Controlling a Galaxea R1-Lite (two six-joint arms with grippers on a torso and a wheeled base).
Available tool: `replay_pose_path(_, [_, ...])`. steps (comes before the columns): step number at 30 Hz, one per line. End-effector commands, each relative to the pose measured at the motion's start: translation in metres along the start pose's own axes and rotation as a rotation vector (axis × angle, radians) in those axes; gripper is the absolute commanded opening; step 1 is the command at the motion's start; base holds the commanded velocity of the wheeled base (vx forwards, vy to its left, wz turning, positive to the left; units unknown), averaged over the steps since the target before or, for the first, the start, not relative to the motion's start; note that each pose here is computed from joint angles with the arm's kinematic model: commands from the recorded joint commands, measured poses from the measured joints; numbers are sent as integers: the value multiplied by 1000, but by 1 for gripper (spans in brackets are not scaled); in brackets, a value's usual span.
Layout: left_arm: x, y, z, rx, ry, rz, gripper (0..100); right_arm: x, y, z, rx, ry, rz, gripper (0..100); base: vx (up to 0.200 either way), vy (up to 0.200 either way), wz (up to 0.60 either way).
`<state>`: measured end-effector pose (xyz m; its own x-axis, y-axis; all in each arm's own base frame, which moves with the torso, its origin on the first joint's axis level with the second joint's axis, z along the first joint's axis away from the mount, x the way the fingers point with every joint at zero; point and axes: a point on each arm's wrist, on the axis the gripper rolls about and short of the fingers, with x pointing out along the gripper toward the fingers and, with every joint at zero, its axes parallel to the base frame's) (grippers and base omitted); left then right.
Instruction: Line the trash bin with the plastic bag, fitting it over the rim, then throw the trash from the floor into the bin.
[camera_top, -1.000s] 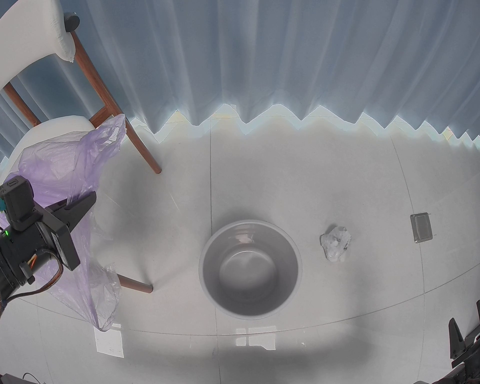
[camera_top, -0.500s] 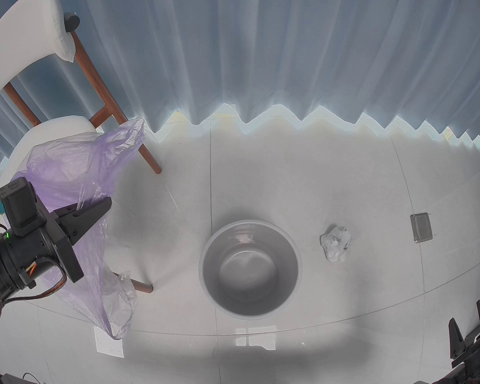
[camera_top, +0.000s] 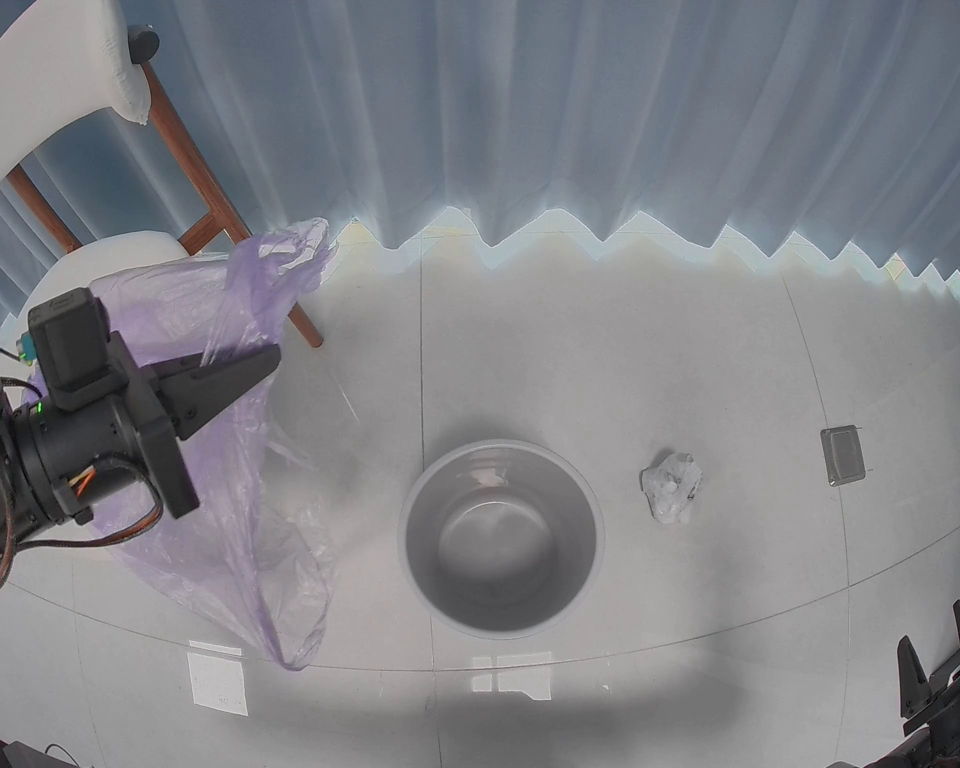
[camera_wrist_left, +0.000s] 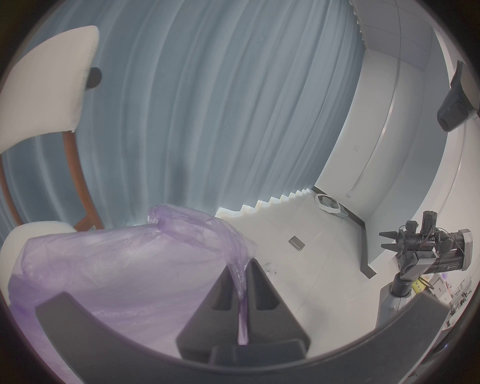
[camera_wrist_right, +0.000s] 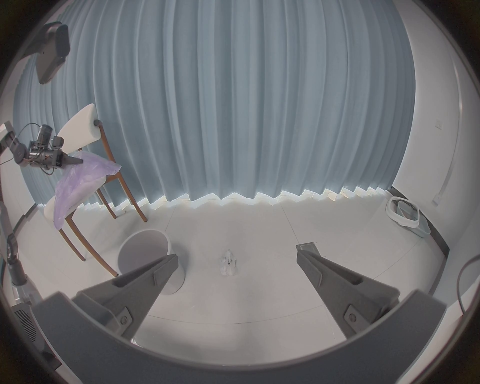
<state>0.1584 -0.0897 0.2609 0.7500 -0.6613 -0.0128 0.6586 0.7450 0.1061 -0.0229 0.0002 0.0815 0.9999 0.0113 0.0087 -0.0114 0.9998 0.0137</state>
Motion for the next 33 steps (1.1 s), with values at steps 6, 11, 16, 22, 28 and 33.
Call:
replay_pose_path(6, [41, -14, 7, -2, 11, -115, 0, 0, 0, -5, -3, 4, 1, 100, 0, 0, 0])
replay_pose_path(11, [51, -24, 6, -5, 22, -167, 0, 0, 0, -5, -5, 4, 1, 100, 0, 0, 0])
replay_pose_path(16, [62, -29, 6, -5, 26, -194, 0, 0, 0, -5, -5, 4, -1, 100, 0, 0, 0])
replay_pose_path(22, [66, -36, 9, -25, 19, -227, 0, 0, 0, -5, -3, 4, 1, 100, 0, 0, 0])
replay_pose_path(28, [78, -35, 17, -17, -39, -223, 0, 0, 0, -6, 0, 6, -2, 100, 0, 0, 0])
replay_pose_path(33, [89, -35, 17, -14, -72, -219, 0, 0, 0, -6, 2, 6, 1, 100, 0, 0, 0])
